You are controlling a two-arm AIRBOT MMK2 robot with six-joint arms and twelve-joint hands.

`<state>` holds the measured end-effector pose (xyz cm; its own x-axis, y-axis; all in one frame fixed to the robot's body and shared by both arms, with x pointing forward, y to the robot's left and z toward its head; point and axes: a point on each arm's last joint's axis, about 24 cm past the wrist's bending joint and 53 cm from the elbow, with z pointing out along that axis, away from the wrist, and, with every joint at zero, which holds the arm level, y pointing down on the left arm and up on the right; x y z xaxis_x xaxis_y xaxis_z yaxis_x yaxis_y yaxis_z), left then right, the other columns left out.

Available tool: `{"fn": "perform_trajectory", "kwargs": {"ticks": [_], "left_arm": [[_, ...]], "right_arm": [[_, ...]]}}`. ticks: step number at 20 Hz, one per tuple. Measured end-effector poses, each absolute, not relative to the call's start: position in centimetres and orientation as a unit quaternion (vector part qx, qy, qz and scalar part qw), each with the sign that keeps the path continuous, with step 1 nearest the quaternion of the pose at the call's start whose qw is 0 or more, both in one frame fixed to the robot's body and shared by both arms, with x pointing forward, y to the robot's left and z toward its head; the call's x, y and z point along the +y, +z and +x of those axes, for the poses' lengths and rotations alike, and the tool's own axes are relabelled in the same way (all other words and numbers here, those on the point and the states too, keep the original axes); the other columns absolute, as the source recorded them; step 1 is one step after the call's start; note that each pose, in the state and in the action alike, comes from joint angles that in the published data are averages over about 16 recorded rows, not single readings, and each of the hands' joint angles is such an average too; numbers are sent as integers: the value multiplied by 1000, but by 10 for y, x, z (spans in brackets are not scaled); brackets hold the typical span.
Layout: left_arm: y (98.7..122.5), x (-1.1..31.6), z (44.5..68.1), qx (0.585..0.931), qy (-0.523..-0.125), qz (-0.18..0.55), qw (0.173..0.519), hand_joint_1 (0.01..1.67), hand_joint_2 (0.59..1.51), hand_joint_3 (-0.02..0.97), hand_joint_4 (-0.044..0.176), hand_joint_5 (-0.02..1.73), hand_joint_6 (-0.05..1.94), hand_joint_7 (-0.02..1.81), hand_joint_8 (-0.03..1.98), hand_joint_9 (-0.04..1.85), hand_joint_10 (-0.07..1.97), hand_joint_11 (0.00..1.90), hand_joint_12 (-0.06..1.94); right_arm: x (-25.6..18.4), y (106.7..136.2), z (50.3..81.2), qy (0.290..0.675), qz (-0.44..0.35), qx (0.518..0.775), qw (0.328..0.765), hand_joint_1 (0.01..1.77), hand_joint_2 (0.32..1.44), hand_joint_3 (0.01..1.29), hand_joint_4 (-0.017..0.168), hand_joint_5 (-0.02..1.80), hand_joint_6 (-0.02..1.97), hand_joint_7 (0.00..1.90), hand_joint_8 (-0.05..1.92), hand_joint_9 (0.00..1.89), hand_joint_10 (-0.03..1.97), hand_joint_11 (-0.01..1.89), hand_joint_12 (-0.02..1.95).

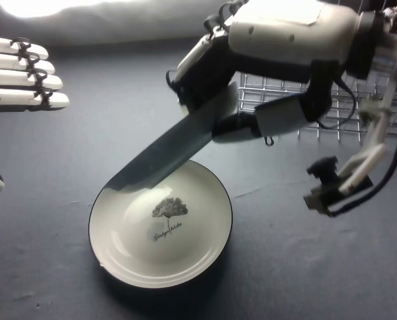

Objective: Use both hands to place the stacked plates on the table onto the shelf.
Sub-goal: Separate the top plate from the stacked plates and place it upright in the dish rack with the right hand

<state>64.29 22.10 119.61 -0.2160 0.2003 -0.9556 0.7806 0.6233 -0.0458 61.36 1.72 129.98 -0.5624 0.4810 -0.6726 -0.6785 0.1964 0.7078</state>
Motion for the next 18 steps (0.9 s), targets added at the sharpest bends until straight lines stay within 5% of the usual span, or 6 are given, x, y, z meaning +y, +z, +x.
{"fn": "perform_trajectory", "kwargs": {"ticks": [7,13,18], "left_arm": [[1188,240,654,735,-227,351,534,22,1094,13,1,104,-2,101,13,86,12,21,162],[1184,250,661,739,-205,356,534,21,1095,10,1,105,-2,102,13,88,12,14,194],[1180,256,666,741,-191,361,533,20,1095,8,1,104,-2,105,13,93,12,14,204]], "right_arm": [[4,1304,625,644,0,631,433,1291,1048,13,-2,883,1052,997,951,1024,635,796,950],[-6,1302,634,656,60,634,405,1321,1051,13,-4,876,1046,1005,933,999,648,775,959],[-17,1299,643,667,115,629,382,1309,1053,12,3,872,1039,1006,938,1070,352,773,950]]}}
